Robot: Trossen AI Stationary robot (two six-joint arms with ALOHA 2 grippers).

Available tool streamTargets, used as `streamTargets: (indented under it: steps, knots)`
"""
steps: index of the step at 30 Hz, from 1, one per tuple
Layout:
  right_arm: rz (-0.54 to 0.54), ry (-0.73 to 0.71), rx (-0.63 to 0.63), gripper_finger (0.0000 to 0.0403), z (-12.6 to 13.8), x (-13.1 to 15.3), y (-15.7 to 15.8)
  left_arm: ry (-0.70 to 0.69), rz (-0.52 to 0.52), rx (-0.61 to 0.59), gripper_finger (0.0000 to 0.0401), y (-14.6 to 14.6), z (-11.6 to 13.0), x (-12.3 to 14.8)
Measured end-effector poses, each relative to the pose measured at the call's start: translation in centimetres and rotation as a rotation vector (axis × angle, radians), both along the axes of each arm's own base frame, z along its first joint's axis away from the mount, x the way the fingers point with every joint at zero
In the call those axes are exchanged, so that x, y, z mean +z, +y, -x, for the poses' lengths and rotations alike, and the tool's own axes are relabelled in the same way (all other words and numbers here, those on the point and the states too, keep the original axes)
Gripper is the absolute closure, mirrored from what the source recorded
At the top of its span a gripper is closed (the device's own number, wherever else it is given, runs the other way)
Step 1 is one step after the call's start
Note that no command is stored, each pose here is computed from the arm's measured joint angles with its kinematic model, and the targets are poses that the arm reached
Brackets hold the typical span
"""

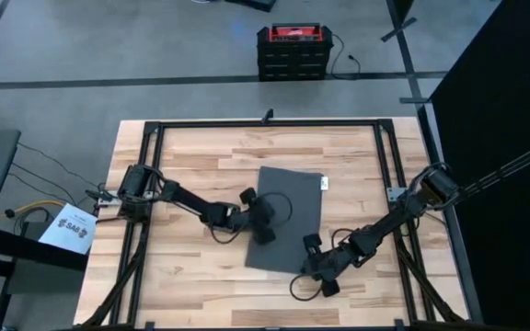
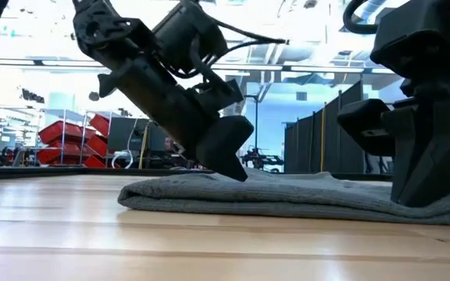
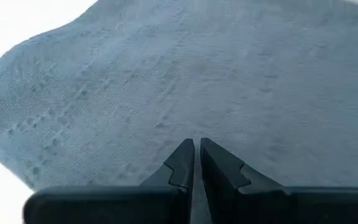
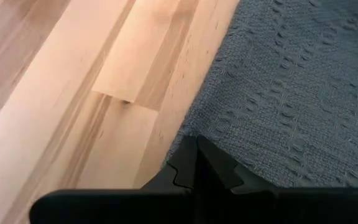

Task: Roll towel
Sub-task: Fold the gray towel

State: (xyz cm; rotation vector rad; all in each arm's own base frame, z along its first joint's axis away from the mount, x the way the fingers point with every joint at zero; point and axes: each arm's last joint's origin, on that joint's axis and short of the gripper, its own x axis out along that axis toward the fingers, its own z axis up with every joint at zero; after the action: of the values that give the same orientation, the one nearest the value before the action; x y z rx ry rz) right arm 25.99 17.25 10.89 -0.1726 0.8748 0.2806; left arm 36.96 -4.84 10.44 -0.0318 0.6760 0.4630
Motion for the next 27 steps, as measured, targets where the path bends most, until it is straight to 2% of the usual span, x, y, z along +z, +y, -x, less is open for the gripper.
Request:
streamTargets:
  steps: [4,8,11,16,20,24,27]
  knots:
    - [0.027,0.063,-0.023,0.0403,0.7,0.4,-0.6,0.077,0.050,0.047,0.0386,0.4,0.7,-0.4]
    - [0.082,0.133,-0.051,0.0403,1.7,1.6,-1.9,0.126,0.071,0.085,0.0386,-0.8,1.5,-0.8]
    - [0.141,0.166,-0.106,0.0403,2.5,2.7,-3.6,0.123,0.107,0.111,0.0386,-2.0,2.0,-1.0]
    - [0.219,0.199,-0.233,0.0403,4.0,3.7,-7.2,0.073,0.233,0.153,0.0386,-4.2,2.9,0.2]
    - [0.145,0.093,-0.295,0.0403,4.5,6.1,-8.1,0.029,0.232,0.123,0.0386,-5.5,3.7,2.1]
    - [0.024,-0.108,-0.240,0.0403,4.1,8.4,-6.7,-0.070,0.126,0.053,0.0386,-5.6,3.2,4.4]
    - [-0.011,-0.182,-0.194,0.0403,3.1,8.0,-5.3,-0.036,0.054,0.038,0.0386,-4.2,2.8,4.1]
